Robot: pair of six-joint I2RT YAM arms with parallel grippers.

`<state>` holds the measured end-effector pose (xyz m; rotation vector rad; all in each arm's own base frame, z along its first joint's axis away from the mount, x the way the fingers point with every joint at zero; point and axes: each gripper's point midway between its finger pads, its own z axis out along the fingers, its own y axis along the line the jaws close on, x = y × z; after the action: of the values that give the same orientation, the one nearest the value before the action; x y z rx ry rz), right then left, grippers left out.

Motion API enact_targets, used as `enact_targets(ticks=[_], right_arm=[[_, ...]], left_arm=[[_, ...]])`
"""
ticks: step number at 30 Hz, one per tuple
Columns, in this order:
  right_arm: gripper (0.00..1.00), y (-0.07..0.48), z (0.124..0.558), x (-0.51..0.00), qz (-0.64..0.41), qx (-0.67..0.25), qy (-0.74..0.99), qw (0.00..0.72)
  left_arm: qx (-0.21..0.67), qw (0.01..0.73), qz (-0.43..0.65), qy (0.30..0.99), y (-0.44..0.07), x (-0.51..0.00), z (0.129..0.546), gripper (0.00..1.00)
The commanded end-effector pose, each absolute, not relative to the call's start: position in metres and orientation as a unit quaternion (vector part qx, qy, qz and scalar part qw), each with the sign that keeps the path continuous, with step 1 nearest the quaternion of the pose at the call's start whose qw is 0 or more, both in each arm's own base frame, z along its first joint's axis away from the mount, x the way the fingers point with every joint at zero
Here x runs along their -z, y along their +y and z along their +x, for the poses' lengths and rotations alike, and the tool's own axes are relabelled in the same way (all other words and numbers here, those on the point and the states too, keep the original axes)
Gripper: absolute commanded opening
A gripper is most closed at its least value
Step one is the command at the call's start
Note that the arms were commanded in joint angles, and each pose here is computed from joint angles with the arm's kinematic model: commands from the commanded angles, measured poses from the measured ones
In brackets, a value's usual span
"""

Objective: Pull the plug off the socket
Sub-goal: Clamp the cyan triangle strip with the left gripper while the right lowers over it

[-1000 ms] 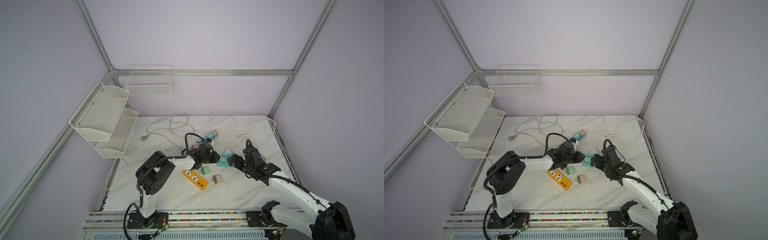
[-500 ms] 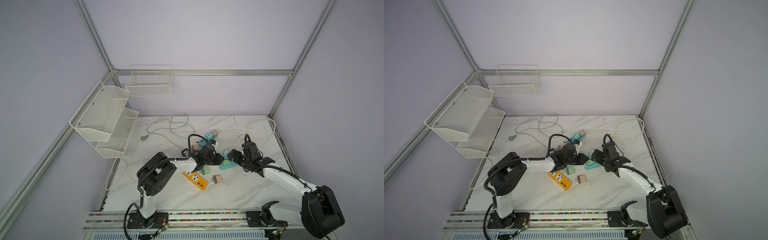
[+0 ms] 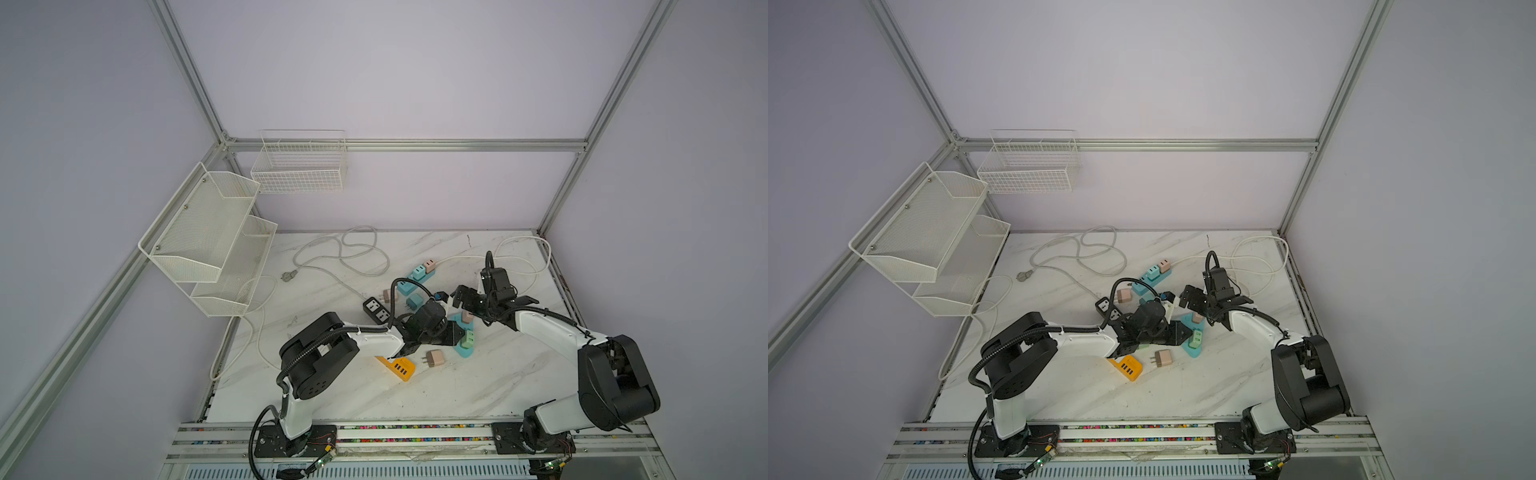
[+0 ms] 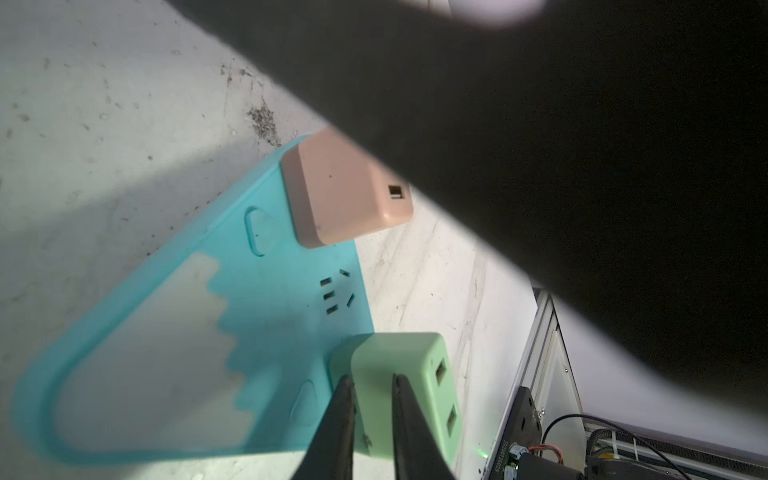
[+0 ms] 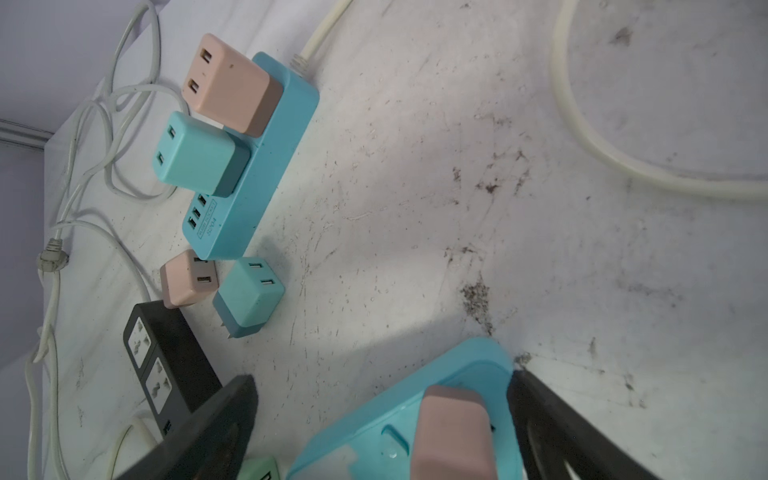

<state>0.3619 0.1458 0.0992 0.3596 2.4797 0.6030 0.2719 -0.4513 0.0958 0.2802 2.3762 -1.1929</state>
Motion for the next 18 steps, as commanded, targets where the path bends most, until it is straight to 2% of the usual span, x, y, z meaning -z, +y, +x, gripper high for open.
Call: enact_targets(ticks=[1,5,9,13,18], right_arm=[[0.97,0.150,0.373,-0.120,0.121,-0.232,0.917,0.301],[0.97,0.132,0.363,-0.121,0.129,-0.184,0.928,0.297],[0.97,0.112,0.343,-0.120,0.124,-0.131,0.943,0.280],[0.97,0.101,0.320,-0.133,0.136,-0.125,0.942,0.282],[0.97,0.101,0.283,-0.127,0.146,-0.134,0.948,0.249]], left_arm=[[0.463,0.280,0.096,0.836,-0.453,-0.144,0.281,0.20],[0.439,0.316,0.064,0.839,-0.419,-0.153,0.290,0.26],[0.415,0.314,0.045,0.853,-0.394,-0.144,0.295,0.40],[0.428,0.309,0.027,0.849,-0.383,-0.138,0.301,0.48],[0.431,0.294,0.037,0.852,-0.388,-0.127,0.306,0.55]])
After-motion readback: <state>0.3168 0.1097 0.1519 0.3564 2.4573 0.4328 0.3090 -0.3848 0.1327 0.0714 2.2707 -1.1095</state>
